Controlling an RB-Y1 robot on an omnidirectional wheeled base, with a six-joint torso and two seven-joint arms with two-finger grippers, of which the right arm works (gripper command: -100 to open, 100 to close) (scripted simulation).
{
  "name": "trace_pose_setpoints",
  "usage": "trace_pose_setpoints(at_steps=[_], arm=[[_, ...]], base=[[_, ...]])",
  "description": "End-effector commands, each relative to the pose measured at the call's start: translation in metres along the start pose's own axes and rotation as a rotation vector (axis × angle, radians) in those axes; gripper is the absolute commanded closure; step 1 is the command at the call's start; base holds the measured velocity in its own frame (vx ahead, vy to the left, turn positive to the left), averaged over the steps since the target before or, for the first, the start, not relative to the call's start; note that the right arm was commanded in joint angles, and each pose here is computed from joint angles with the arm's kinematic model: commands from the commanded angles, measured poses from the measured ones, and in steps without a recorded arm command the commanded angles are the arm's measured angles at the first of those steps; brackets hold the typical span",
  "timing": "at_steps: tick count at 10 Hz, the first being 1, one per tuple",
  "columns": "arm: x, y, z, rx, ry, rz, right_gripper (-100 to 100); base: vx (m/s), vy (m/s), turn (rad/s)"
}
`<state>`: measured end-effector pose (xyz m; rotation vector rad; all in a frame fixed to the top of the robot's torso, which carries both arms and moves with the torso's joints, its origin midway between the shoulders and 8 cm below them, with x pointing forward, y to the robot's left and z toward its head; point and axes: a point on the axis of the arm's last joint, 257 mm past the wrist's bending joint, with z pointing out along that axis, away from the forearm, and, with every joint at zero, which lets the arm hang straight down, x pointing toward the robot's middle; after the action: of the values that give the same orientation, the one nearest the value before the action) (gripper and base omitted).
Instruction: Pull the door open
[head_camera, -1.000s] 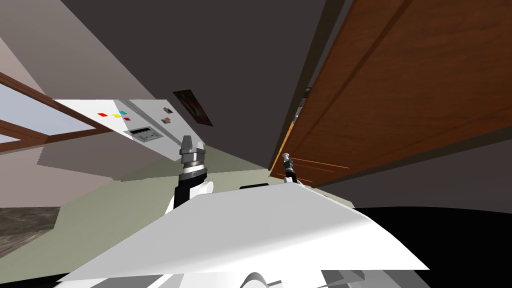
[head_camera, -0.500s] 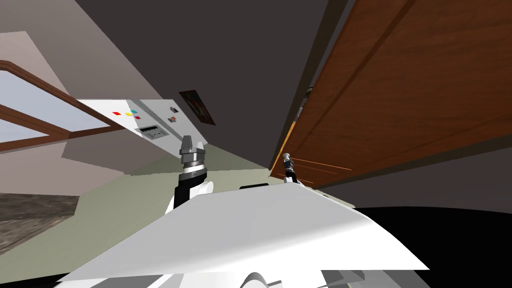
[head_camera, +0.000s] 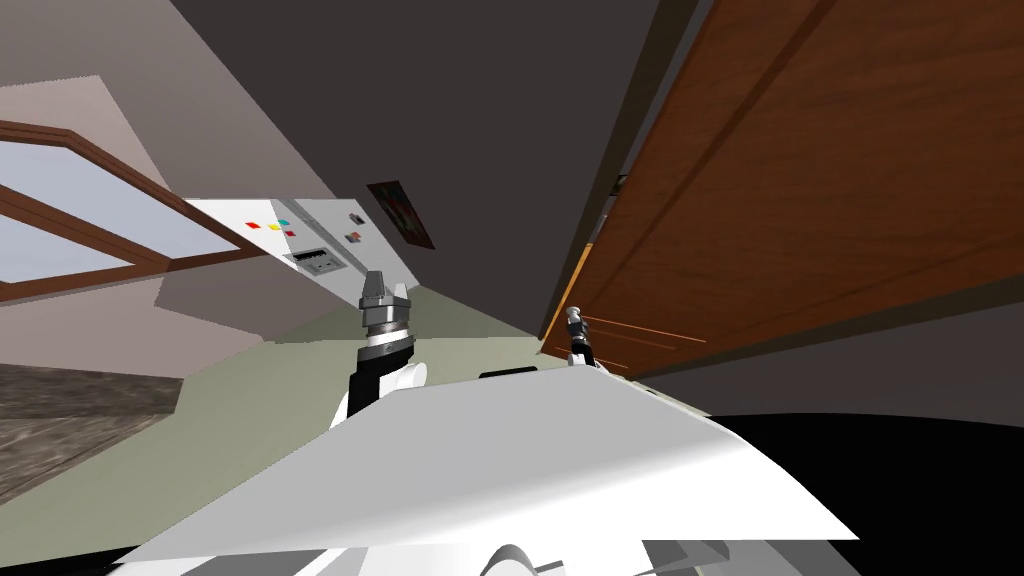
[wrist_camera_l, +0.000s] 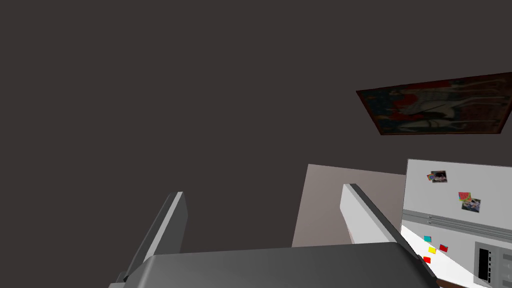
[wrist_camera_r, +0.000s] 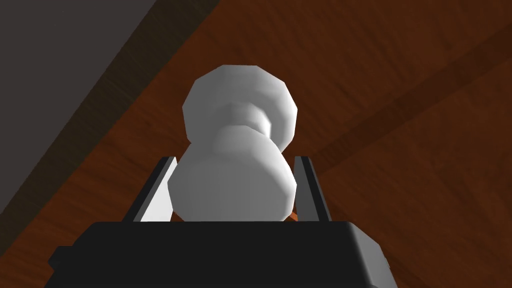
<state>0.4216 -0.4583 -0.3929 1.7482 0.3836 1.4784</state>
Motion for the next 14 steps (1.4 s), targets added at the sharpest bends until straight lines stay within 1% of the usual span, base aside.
trace_pose_setpoints(at_steps=[1,2,3,4,6,7,9,10,12,13,14], arm=[[0.0006,0.0020,0.0013,-0.009,-0.001,0.060,100],[0.0006,0.0020,0.0013,-0.009,-0.001,0.076,100],[-0.0001,0.0027,0.0014,-0.012,-0.004,0.115,100],[-0.0001,0.0027,0.0014,-0.012,-0.004,0.122,100],[-0.0017,0.0042,0.0015,-0.019,-0.010,0.197,100],[-0.0017,0.0042,0.0015,-0.019,-0.010,0.214,100],[-0.0030,0.0053,0.0016,-0.025,-0.014,0.284,100],[-0.0030,0.0053,0.0016,-0.026,-0.014,0.298,100],[-0.0043,0.0065,0.0017,-0.032,-0.019,0.370,100],[-0.0043,0.0065,0.0017,-0.032,-0.018,0.382,100],[-0.0049,0.0070,0.0017,-0.036,-0.020,0.424,100]], base=[[-0.052,-0.018,0.097],[-0.039,-0.019,0.047],[-0.032,-0.005,0.063],[-0.027,-0.007,0.024],[-0.041,-0.013,0.073],[-0.035,-0.013,0.039],[-0.039,-0.015,0.058],[-0.034,-0.011,0.041],[-0.036,-0.014,0.067],[-0.035,-0.013,0.032],[-0.037,-0.009,0.045]])
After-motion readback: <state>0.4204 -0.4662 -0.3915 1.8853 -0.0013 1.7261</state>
